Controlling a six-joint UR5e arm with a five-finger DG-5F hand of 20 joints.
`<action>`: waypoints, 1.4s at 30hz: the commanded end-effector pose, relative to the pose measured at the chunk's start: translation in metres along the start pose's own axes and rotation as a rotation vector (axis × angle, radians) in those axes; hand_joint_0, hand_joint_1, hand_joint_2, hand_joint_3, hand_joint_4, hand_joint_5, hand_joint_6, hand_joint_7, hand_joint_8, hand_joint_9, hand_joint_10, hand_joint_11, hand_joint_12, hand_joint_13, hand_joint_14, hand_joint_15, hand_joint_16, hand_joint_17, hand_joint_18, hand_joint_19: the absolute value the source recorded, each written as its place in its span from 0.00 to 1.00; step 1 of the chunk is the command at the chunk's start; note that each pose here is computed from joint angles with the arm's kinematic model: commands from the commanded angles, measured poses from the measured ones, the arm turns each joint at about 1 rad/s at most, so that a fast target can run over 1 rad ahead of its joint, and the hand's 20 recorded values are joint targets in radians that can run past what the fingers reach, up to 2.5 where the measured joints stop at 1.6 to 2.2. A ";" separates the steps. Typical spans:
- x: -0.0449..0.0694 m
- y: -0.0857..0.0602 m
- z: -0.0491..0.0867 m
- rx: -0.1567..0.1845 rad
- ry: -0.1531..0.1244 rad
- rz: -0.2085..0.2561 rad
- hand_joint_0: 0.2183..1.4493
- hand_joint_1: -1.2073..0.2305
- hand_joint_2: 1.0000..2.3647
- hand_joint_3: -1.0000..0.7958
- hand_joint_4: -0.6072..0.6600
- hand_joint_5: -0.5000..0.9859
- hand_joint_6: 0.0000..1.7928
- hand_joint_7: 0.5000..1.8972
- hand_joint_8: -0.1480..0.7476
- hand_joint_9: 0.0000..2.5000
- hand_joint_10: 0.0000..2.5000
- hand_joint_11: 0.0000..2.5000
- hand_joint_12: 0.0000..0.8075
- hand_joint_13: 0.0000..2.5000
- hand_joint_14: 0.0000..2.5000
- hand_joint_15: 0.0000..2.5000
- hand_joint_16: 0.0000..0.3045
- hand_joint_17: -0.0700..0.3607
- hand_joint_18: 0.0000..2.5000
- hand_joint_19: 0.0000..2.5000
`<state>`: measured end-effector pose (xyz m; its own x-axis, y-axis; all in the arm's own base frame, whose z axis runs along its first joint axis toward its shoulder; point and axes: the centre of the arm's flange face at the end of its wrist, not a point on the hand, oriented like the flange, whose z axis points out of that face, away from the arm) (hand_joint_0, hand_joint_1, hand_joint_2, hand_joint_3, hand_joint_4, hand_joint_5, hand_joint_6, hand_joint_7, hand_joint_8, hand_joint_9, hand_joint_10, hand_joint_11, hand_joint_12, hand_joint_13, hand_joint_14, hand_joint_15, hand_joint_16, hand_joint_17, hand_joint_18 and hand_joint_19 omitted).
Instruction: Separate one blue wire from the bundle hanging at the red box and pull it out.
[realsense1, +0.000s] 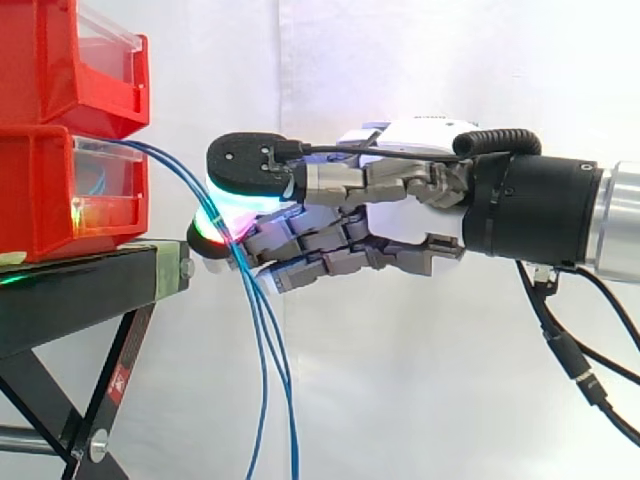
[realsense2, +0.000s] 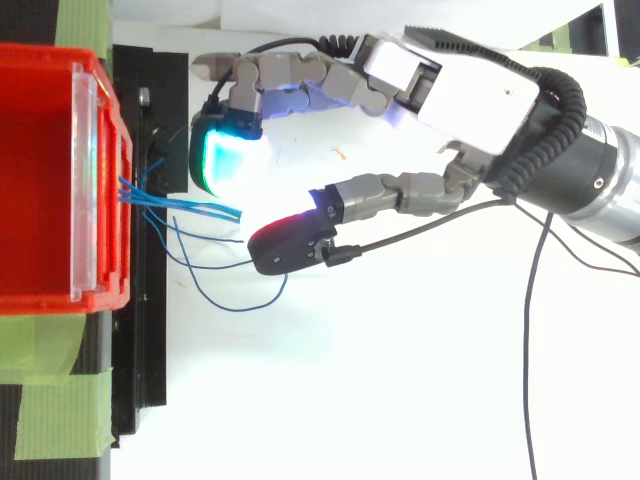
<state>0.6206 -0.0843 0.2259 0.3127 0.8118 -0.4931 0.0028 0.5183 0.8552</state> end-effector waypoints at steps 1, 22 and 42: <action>-0.003 0.002 -0.001 0.007 0.003 -0.009 0.34 0.36 0.01 0.33 0.68 0.27 0.28 0.63 0.52 0.27 0.00 0.13 0.42 0.15 0.00 0.07 0.15 0.40 0.15 0.17; 0.003 0.003 -0.001 -0.003 0.004 -0.068 0.33 0.36 0.01 0.32 0.68 0.26 0.28 0.61 0.52 0.27 0.00 0.13 0.42 0.15 0.00 0.07 0.15 0.40 0.15 0.17; 0.016 -0.009 0.000 -0.004 0.010 -0.118 0.33 0.34 0.00 0.31 0.68 0.26 0.28 0.62 0.52 0.27 0.00 0.13 0.42 0.15 0.00 0.07 0.15 0.40 0.15 0.17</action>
<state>0.6249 -0.0762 0.2154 0.3041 0.7430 -0.5962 0.0327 0.6173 0.7860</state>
